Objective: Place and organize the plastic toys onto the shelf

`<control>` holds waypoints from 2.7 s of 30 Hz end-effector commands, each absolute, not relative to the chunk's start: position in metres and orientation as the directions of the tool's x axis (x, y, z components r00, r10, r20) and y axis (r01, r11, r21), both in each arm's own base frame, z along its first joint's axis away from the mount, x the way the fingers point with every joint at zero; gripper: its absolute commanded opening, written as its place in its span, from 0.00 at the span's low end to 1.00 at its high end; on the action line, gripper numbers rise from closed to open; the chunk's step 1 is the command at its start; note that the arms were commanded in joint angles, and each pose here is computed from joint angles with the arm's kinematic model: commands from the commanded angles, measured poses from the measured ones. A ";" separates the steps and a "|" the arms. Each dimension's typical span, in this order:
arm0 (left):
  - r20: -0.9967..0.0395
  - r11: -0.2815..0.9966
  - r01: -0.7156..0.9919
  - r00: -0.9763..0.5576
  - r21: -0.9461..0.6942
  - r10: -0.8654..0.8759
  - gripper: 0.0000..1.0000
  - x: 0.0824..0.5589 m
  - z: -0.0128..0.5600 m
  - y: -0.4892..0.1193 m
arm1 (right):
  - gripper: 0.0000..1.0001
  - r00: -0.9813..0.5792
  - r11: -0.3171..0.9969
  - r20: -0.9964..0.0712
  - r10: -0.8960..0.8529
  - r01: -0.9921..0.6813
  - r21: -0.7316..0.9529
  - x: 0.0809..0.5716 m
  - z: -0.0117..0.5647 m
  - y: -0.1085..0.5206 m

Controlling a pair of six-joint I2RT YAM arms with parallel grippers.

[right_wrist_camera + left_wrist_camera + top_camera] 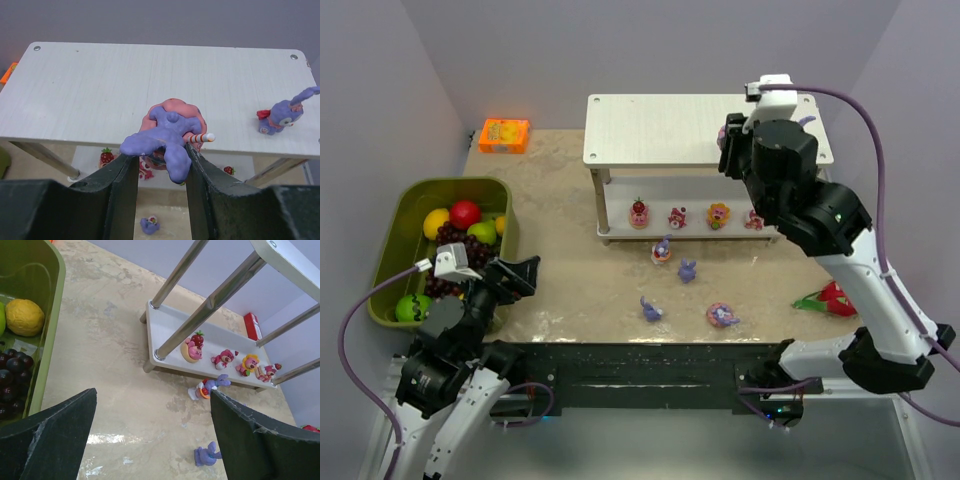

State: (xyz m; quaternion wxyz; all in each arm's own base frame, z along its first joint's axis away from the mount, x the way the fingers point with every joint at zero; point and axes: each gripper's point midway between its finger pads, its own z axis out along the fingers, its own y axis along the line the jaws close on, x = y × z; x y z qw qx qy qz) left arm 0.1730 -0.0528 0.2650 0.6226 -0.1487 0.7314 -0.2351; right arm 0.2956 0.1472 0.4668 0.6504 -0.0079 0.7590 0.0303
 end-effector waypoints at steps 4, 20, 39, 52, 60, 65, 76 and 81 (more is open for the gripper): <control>-0.836 0.837 0.080 -0.153 -0.542 -0.527 0.99 0.175 0.276 -0.052 | 0.00 -0.193 0.993 -0.979 -0.065 -0.113 -0.044 0.328 0.463 0.143; -0.836 0.838 0.078 -0.159 -0.541 -0.525 1.00 0.176 0.275 -0.052 | 0.00 -0.277 0.992 -0.959 -0.058 -0.125 -0.024 0.364 0.433 0.099; -0.836 0.837 0.076 -0.159 -0.541 -0.526 1.00 0.176 0.275 -0.052 | 0.02 -0.332 0.980 -0.943 0.032 -0.174 0.094 0.363 0.428 0.086; -0.834 0.835 0.077 -0.157 -0.545 -0.529 0.99 0.175 0.275 -0.052 | 0.10 -0.409 0.989 -0.910 0.072 -0.091 0.119 0.367 0.418 0.073; -0.834 0.835 0.079 -0.157 -0.544 -0.528 1.00 0.174 0.275 -0.052 | 0.36 -0.417 0.991 -0.906 0.076 -0.066 0.113 0.370 0.417 0.068; -0.833 0.834 0.080 -0.156 -0.546 -0.530 1.00 0.174 0.275 -0.052 | 0.43 -0.417 0.992 -0.906 0.074 -0.061 0.109 0.373 0.417 0.068; -0.834 0.836 0.075 -0.159 -0.544 -0.528 1.00 0.175 0.274 -0.052 | 0.59 -0.371 0.993 -0.925 0.078 -0.057 0.107 0.367 0.434 0.063; -0.834 0.835 0.076 -0.155 -0.545 -0.530 0.99 0.175 0.275 -0.052 | 0.63 -0.353 0.990 -0.932 0.084 -0.074 0.117 0.364 0.441 0.066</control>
